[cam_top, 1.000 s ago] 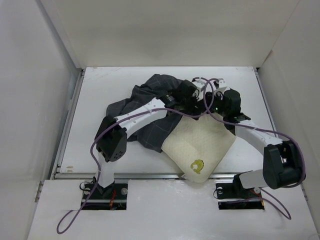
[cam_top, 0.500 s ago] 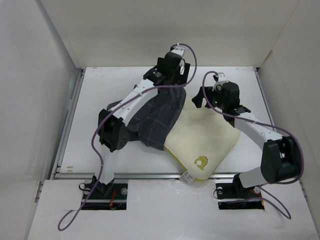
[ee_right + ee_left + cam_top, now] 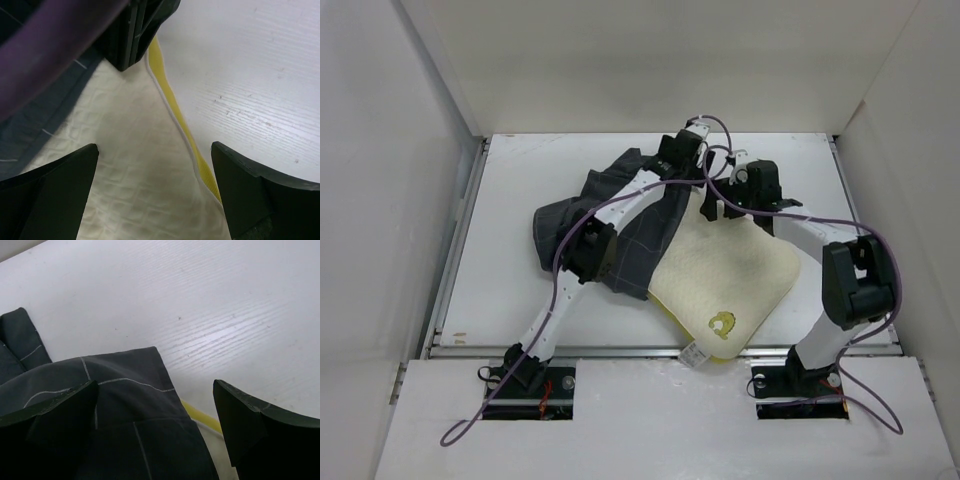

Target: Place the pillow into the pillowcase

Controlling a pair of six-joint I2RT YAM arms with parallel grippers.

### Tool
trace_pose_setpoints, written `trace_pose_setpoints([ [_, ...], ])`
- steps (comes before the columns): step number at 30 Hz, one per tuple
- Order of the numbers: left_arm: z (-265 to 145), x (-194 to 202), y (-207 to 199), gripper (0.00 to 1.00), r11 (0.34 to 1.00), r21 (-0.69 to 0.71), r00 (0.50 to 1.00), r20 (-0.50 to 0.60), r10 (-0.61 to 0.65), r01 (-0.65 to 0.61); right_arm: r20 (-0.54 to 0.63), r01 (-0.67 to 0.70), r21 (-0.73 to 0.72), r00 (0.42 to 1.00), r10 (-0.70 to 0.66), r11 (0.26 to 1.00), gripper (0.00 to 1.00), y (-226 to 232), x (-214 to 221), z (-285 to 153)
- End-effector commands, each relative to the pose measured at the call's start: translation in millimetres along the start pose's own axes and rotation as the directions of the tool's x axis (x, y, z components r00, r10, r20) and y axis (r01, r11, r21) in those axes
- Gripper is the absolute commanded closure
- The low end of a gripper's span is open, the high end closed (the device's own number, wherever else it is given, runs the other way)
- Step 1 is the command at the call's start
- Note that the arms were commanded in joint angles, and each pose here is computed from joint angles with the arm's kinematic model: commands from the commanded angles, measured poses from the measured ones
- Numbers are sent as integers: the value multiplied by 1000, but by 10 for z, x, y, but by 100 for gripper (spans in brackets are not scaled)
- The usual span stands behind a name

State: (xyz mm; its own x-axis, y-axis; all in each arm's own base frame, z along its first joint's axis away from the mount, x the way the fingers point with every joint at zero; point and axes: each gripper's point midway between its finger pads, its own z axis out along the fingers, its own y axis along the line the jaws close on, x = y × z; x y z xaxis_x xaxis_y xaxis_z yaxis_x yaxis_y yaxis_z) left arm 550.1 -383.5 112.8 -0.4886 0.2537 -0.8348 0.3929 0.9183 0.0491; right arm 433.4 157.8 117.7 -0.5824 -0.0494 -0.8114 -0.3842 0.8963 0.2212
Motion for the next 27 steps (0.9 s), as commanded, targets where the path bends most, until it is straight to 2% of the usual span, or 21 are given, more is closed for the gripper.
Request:
trace_pose_setpoints([
  [1,-16,-395,73,0,999,-43,992,126,3,2,22,52,-46,998,-51,998,0,84,-155,76],
  [3,114,-189,79,0,998,-57,996,88,13,-8,-25,38,-59,999,-39,998,0,68,-29,193],
  [4,154,-129,75,6,998,-58,997,78,16,-11,-28,36,-106,999,-39,994,5,145,-76,224],
  [5,155,-127,51,22,999,-44,997,77,16,-12,-80,27,-126,996,-38,992,11,145,69,302],
  [6,206,-48,15,34,999,-27,998,62,19,-18,-99,31,-135,994,-45,990,21,143,102,338],
  [7,241,-16,-7,45,1000,-18,998,62,19,-18,-122,29,-129,992,-45,991,35,154,135,382],
  [8,242,-14,-26,54,1000,-7,998,61,19,-19,-150,20,-116,988,-37,993,76,131,123,406],
  [9,241,-10,-74,71,1000,20,998,59,19,-20,-181,22,-122,983,-44,992,96,147,212,475],
  [11,229,-82,-95,88,999,31,997,79,14,-16,-168,61,-142,982,-85,988,100,252,201,505],
  [13,111,-283,-87,97,999,35,993,116,4,-8,-59,162,-136,983,-171,977,100,407,-72,367],
  [15,-3,-478,-76,97,999,38,988,157,3,-9,17,277,-63,961,-276,959,100,571,-207,268],
  [16,-135,-651,-56,97,999,39,982,188,7,-14,77,322,-19,944,-320,946,100,625,-411,110],
  [17,-183,-694,-48,95,999,39,981,194,5,-13,100,338,5,936,-336,941,100,655,-504,35],
  [20,-451,-888,13,100,999,34,975,221,32,-40,178,331,43,926,-333,943,100,685,-766,-191],
  [22,-595,-915,31,100,997,43,974,219,54,-64,200,320,88,922,-331,943,100,609,-878,-292],
  [23,-782,-1052,56,100,995,48,967,245,68,-82,238,317,103,912,-333,943,100,625,-1002,-391],
  [25,-877,-1013,72,100,994,54,970,227,84,-99,269,314,118,903,-335,942,100,613,-1003,-457],
  [27,-1130,-1177,89,100,990,69,962,254,99,-120,337,308,137,879,-337,941,100,639,-1158,-594],
])
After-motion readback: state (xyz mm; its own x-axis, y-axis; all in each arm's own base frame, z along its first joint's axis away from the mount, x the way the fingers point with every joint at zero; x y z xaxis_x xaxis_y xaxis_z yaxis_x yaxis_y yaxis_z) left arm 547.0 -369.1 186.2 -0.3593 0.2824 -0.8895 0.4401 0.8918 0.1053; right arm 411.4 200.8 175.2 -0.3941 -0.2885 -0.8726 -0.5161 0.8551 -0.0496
